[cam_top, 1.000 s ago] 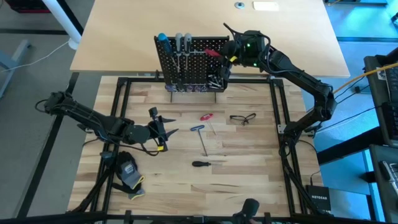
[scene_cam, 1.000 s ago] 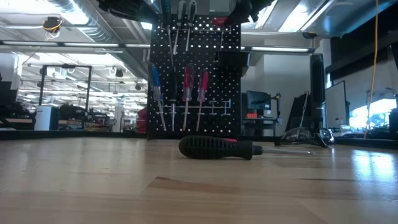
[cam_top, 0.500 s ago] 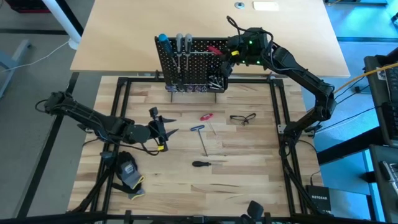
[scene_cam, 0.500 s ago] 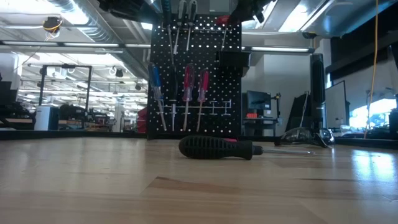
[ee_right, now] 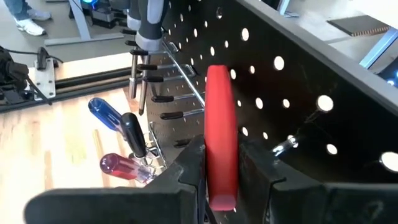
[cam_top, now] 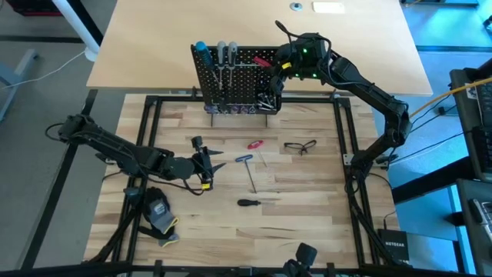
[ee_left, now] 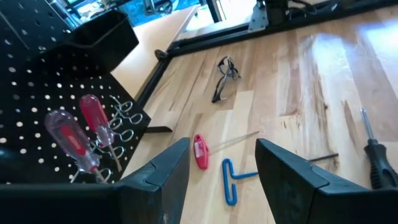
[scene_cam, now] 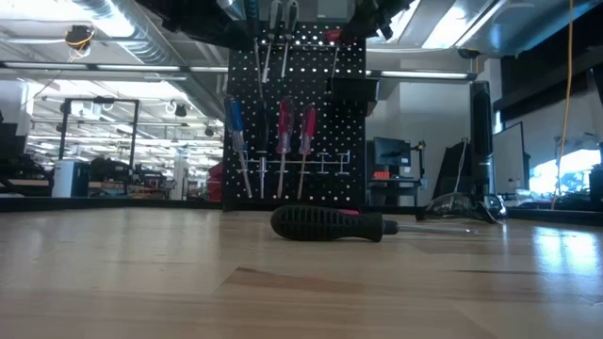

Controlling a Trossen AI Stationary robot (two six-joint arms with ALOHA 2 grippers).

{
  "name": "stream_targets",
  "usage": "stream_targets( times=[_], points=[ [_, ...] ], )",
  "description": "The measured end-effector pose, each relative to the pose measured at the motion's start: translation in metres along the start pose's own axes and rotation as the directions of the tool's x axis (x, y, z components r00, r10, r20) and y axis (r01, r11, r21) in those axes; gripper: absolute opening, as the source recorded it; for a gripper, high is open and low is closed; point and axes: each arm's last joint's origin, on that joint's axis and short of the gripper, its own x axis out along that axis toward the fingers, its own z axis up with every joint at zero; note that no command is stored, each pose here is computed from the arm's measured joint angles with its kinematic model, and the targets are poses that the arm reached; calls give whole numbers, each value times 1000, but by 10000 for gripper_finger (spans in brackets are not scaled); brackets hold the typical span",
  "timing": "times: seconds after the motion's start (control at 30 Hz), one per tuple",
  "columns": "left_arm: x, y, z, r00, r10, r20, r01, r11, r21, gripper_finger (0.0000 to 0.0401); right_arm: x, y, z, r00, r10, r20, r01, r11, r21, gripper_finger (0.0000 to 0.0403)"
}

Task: Hang tools onto peg board
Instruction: Hang the red allen wrench on the peg board

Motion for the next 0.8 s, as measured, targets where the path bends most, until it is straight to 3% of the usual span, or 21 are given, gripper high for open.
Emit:
stream_targets(
  times=[0.23, 0.5, 0.8],
  points=[
    [2, -2, -1, 1000, -6, -7, 6, 1000, 7, 171, -1, 0, 0, 1000, -9, -1, 9, 1000, -20, 78],
    [2, -2, -1, 1000, -6, -6, 6, 1000, 3, 171, -3, 1, 0, 1000, -14, -2, 14, 1000, -5, 153],
    [2, -3, -1, 1000, -23, -5, 23, 1000, 4, 171, -47, 1, 9, 996, -81, 48, 81, 997, -1, 169]
  ],
)
